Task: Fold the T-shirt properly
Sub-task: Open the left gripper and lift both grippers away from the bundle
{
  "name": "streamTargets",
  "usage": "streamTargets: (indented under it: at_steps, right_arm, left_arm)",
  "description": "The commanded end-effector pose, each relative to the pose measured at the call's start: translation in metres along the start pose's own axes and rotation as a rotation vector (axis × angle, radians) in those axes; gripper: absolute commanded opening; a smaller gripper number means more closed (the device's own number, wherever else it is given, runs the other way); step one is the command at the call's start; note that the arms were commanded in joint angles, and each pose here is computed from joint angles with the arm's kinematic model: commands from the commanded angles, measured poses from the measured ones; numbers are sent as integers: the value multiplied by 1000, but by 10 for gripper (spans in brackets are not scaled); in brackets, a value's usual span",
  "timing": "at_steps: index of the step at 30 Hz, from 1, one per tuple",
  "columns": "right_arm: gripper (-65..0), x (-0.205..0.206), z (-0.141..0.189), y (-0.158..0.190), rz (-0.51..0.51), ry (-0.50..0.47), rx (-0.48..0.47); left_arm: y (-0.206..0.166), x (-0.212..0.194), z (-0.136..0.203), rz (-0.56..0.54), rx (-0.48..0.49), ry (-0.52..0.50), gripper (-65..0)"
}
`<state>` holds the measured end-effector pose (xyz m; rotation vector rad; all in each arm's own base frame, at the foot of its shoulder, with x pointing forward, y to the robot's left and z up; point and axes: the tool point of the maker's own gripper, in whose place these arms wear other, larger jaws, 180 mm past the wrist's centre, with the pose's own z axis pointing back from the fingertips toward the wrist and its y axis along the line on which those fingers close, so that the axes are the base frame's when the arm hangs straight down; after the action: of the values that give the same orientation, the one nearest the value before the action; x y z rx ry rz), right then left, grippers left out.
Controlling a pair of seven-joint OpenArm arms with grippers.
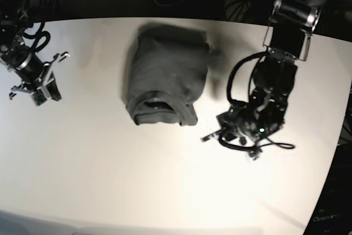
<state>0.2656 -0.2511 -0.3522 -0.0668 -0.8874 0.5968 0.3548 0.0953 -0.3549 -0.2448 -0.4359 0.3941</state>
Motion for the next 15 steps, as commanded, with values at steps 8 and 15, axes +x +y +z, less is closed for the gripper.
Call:
streamTargets:
  at_steps: [8, 15]
  right_arm:
    - [-647, -82, 29, 10, -149, 104, -9]
    - [-647, -167, 66, 59, -282, 211, -45]
  left_arm:
    - [94, -39, 62, 7, 92, -31, -619]
    - [187, -118, 68, -63, 283, 62, -619]
